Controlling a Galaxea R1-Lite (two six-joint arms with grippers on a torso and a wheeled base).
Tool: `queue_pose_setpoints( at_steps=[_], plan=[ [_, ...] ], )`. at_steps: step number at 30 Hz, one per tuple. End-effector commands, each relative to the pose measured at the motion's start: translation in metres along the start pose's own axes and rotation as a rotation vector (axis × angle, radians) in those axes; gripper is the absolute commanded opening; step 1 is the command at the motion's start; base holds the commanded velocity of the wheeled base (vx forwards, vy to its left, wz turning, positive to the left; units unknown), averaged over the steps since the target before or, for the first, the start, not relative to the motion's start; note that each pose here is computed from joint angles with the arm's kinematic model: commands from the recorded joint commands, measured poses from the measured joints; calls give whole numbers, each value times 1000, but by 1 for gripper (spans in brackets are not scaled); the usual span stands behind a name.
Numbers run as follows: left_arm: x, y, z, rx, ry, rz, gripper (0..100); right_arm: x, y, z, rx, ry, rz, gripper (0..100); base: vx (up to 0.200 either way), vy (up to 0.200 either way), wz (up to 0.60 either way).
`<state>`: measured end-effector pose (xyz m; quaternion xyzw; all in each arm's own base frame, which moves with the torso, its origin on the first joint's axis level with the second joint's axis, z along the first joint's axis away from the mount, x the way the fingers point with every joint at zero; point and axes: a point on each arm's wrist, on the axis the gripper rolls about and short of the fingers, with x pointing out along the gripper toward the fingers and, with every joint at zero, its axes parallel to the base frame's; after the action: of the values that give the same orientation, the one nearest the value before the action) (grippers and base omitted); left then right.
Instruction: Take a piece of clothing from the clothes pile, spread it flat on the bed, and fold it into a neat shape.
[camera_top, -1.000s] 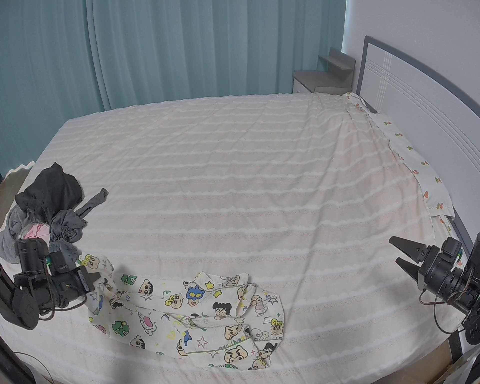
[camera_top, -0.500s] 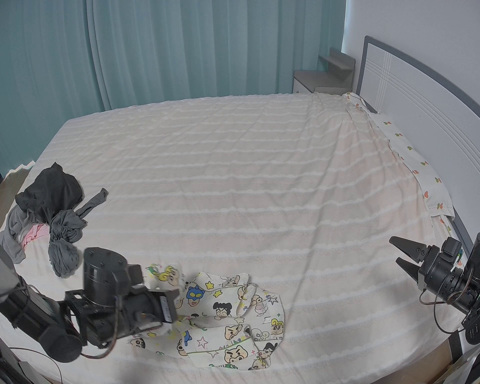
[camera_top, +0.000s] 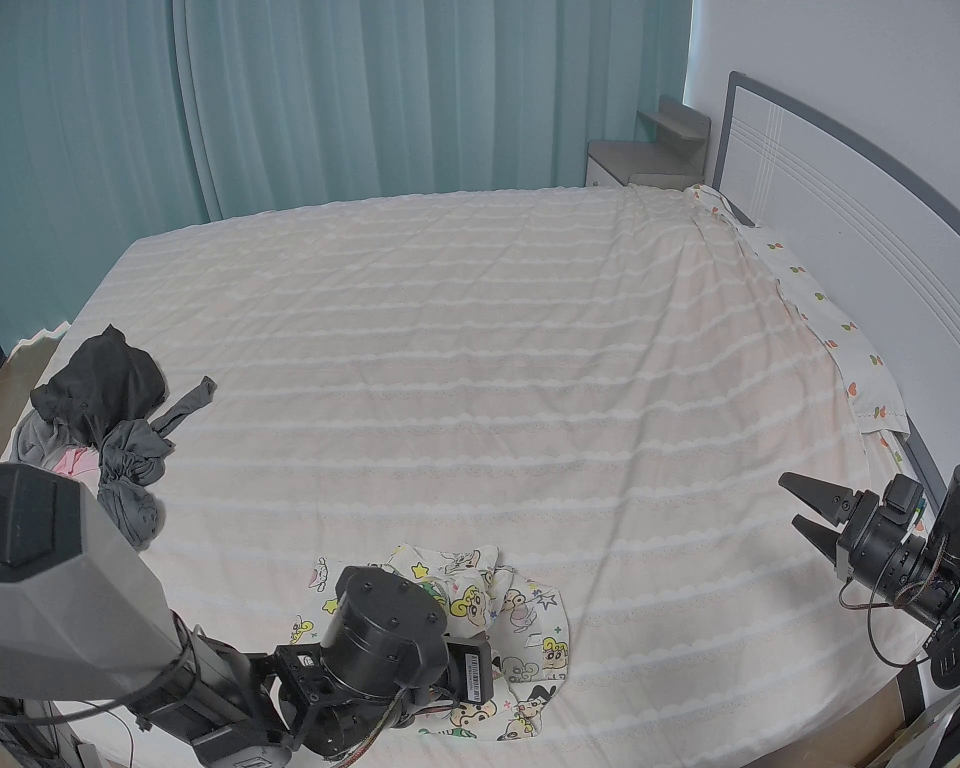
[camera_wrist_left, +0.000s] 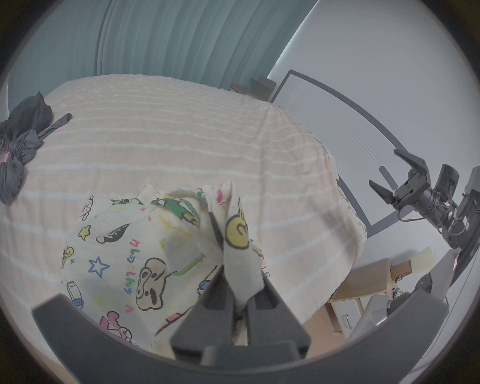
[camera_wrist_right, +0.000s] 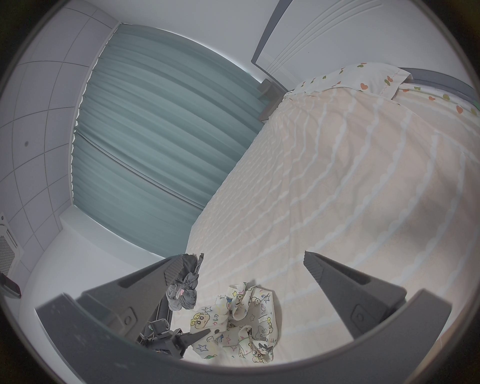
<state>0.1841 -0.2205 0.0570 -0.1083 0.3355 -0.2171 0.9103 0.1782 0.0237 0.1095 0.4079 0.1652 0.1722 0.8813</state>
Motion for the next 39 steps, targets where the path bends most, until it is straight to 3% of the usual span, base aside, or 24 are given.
queue_pose_setpoints(
  at_steps=[1,11,12,21,29,31,37,39],
  plan=[
    [13,0,-5,-6,20,16,0,-3,-2,-3,5,11,-12,100,0,0,0],
    [20,1,3,-47,-21,18,0,-3,-2,-3,6,11,-12,100,0,0,0],
    [20,1,3,-47,-21,18,100,-3,-2,-3,6,11,-12,100,0,0,0],
    [28,6,11,-78,-91,31,100,-2,-2,-4,8,15,-14,100,0,0,0],
    [8,20,47,-149,-218,32,100,-2,-4,-7,16,43,-29,100,0,0,0],
    [-17,33,57,-178,-254,33,100,-1,-4,-13,22,94,-41,100,0,0,0],
    [-63,62,46,-228,-213,-17,100,17,8,-24,-2,174,25,100,0,0,0],
    [-86,76,36,-310,-186,-60,100,39,17,-24,-16,202,64,100,0,0,0]
  ],
)
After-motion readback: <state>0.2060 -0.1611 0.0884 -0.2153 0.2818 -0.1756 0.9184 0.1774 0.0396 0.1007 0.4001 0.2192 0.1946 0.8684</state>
